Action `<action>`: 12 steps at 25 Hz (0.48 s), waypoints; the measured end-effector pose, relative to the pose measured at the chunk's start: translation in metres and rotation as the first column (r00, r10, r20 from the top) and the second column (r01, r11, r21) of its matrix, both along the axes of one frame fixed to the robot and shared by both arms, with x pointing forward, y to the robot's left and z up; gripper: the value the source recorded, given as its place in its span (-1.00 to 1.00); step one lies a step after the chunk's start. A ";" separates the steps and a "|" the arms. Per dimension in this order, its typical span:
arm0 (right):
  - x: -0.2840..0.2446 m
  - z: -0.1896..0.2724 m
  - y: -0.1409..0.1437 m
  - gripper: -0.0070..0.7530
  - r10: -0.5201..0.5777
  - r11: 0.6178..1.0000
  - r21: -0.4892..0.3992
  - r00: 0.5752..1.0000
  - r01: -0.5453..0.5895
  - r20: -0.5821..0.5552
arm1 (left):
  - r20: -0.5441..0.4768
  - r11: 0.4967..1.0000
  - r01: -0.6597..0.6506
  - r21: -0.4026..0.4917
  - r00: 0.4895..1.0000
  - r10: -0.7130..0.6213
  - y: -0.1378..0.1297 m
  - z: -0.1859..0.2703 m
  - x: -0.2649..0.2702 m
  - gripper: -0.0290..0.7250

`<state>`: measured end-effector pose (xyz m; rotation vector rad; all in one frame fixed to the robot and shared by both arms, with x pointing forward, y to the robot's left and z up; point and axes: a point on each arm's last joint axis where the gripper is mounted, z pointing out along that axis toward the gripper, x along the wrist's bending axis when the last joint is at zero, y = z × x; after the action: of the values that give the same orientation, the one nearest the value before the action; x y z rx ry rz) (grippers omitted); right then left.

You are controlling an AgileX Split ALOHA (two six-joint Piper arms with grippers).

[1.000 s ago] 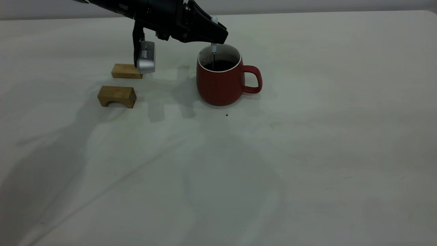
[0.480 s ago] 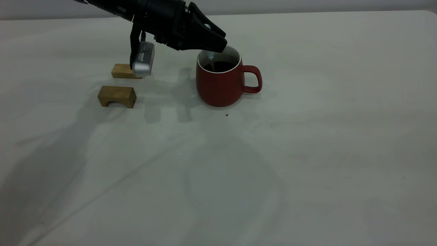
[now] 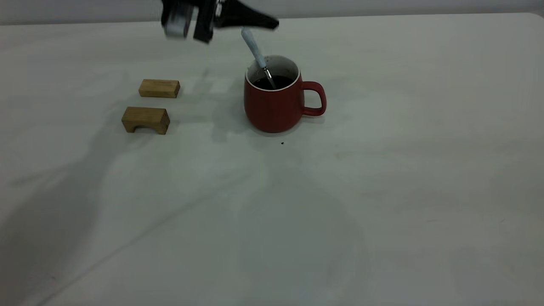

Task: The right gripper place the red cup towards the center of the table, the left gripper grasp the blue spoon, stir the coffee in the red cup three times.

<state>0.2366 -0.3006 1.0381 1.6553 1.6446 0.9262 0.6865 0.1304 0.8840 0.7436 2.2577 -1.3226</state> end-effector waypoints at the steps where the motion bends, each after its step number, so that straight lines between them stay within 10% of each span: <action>1: 0.000 0.000 0.000 0.23 0.000 1.000 0.000 1.000 0.000 0.000 | 0.049 1.000 0.022 -0.001 0.999 -0.022 0.000 0.007 0.000 0.53; 12: 0.000 0.000 0.000 0.23 0.000 1.000 0.000 1.000 0.000 0.000 | 0.488 0.924 0.291 0.247 0.787 -0.378 0.008 0.075 -0.015 0.53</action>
<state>0.2366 -0.3006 1.0381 1.6553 1.6446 0.9262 0.6714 0.1386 0.9587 1.4309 1.8391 -0.9158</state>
